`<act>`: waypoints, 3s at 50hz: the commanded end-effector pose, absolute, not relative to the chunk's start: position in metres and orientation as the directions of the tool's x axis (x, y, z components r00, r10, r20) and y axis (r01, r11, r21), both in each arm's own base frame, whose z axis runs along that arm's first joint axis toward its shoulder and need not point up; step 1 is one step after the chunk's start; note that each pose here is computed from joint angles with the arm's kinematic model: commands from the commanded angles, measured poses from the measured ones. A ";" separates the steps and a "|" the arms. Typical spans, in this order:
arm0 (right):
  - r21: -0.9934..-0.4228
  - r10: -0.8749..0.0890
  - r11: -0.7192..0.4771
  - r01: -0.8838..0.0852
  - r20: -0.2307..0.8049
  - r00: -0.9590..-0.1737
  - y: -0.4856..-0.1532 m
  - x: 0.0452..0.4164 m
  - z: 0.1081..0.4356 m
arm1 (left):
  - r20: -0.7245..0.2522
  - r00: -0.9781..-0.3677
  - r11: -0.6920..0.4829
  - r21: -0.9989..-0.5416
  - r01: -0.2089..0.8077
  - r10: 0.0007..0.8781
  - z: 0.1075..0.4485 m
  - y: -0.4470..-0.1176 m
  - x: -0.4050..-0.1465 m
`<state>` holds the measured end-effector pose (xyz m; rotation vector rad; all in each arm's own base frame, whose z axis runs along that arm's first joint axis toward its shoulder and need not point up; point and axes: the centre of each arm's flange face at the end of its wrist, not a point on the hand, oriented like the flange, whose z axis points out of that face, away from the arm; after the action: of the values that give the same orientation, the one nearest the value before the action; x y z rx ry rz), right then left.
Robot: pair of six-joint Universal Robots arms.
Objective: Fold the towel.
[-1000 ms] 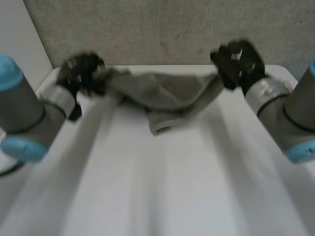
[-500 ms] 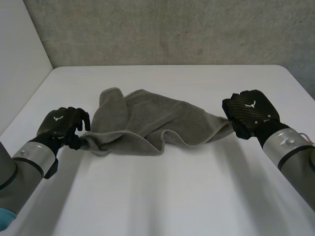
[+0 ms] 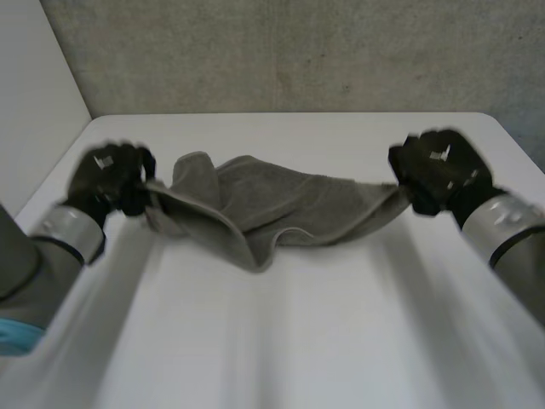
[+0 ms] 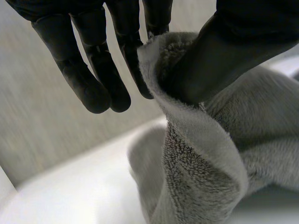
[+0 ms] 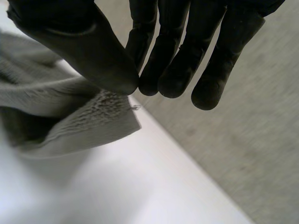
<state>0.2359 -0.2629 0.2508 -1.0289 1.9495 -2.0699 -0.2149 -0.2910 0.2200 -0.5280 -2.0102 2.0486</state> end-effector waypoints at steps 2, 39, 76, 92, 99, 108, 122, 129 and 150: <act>-0.908 -0.466 -0.250 -0.337 0.418 -0.780 -0.240 0.223 0.361 | -0.094 -0.922 -0.313 -0.949 -0.031 0.377 0.359 -0.252 -0.206; -0.903 -0.670 -0.043 -0.427 0.343 -0.658 -0.222 0.236 0.184 | -0.009 -0.958 0.253 -0.964 0.085 0.287 0.200 -0.314 -0.187; -0.871 -0.704 -0.070 -0.486 0.388 -0.594 -0.238 0.244 0.107 | -0.004 -0.957 0.265 -0.961 0.085 0.290 0.183 -0.309 -0.187; -0.856 -0.634 -0.110 -0.505 0.452 -0.628 -0.253 0.244 0.108 | -0.007 -0.956 0.251 -0.964 0.084 0.293 0.180 -0.307 -0.188; -0.864 -0.576 -0.134 -0.485 0.466 -0.671 -0.268 0.242 0.131 | -0.006 -0.955 0.236 -0.969 0.079 0.297 0.188 -0.307 -0.190; -0.940 -0.471 -0.275 -0.200 0.313 -0.825 -0.262 0.232 0.320 | -0.027 -0.955 -0.041 -0.999 0.016 0.297 0.298 -0.283 -0.188; -0.830 -0.504 -0.110 -0.547 0.521 -0.689 -0.265 0.211 0.370 | -0.033 -0.956 0.011 -0.999 0.038 0.291 0.340 -0.279 -0.186; -0.723 -0.550 -0.015 -0.690 0.582 -0.598 -0.282 0.241 0.312 | -0.188 -0.923 0.194 -0.945 0.263 0.336 0.286 -0.322 -0.198; -0.473 0.191 -0.769 -0.430 0.471 -0.861 -0.336 0.280 0.447 | -0.017 -0.969 -0.599 -0.789 -0.137 0.245 0.458 -0.386 -0.233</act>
<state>0.2867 -0.3567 0.4195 -0.7993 1.2445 -3.1583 -0.2372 -0.3982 0.4133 -0.3354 -1.6136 2.5684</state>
